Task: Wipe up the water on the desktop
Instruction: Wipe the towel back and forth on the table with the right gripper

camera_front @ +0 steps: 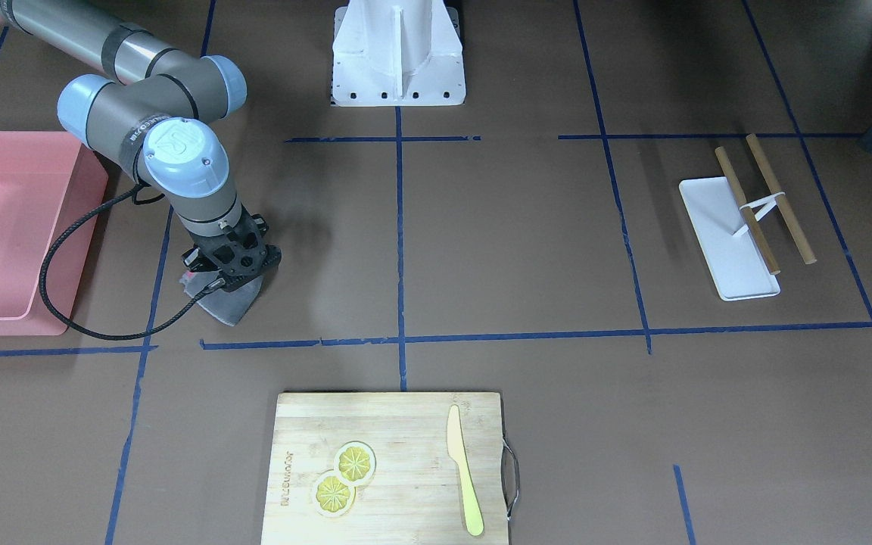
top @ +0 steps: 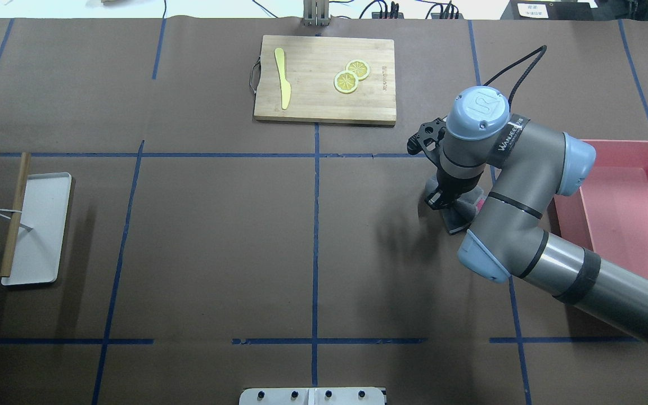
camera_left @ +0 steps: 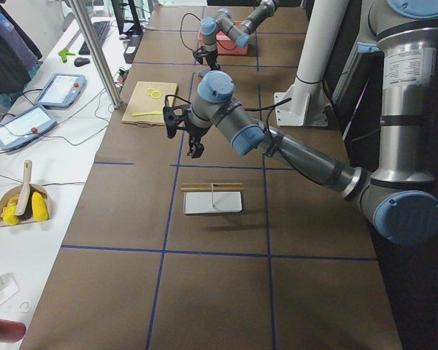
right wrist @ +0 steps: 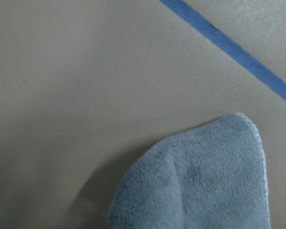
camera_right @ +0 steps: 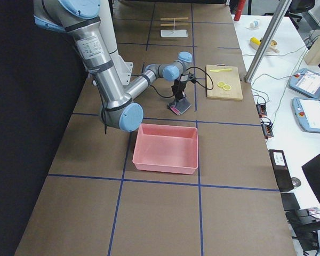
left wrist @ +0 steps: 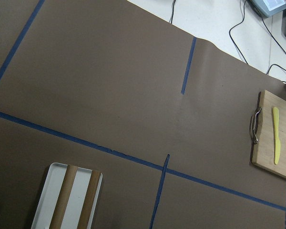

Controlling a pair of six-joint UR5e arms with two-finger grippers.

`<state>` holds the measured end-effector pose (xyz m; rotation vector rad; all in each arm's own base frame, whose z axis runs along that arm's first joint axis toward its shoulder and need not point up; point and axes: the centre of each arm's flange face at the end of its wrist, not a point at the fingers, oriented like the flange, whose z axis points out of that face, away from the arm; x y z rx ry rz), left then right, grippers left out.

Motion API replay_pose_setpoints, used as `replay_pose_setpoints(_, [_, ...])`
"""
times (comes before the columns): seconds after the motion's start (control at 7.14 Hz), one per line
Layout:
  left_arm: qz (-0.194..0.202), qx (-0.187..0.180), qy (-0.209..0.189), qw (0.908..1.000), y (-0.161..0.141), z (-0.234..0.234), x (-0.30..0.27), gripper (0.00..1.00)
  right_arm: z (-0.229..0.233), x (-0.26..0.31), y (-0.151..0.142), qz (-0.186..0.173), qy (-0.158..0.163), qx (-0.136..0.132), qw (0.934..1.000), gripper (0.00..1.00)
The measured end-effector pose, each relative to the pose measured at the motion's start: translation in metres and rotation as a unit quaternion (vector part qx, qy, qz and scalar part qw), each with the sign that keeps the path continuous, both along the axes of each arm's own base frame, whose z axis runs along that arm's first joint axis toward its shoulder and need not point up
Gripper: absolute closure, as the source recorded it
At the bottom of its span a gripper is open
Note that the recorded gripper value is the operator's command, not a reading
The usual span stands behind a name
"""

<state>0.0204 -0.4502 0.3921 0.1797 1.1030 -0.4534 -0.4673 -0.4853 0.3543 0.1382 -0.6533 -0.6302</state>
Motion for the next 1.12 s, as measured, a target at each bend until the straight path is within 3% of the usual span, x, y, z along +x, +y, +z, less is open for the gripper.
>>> replay_pose_setpoints(0.42, [0.0,0.0,0.0,1.0,0.0,0.0,0.0,0.0,-0.016,-0.031,0.045,-0.013,-0.013,-0.017,0.9997,0.99])
replay_pose_setpoints(0.84, [0.0,-0.001,-0.001,1.0,0.001,0.001,0.0,0.0,-0.059,-0.042,0.1,-0.013,-0.04,-0.032,0.9986,0.99])
replay_pose_setpoints(1.12, [0.001,-0.005,-0.002,1.0,0.004,0.006,-0.001,0.0,-0.081,-0.032,0.116,-0.009,-0.055,-0.034,0.9979,0.99])
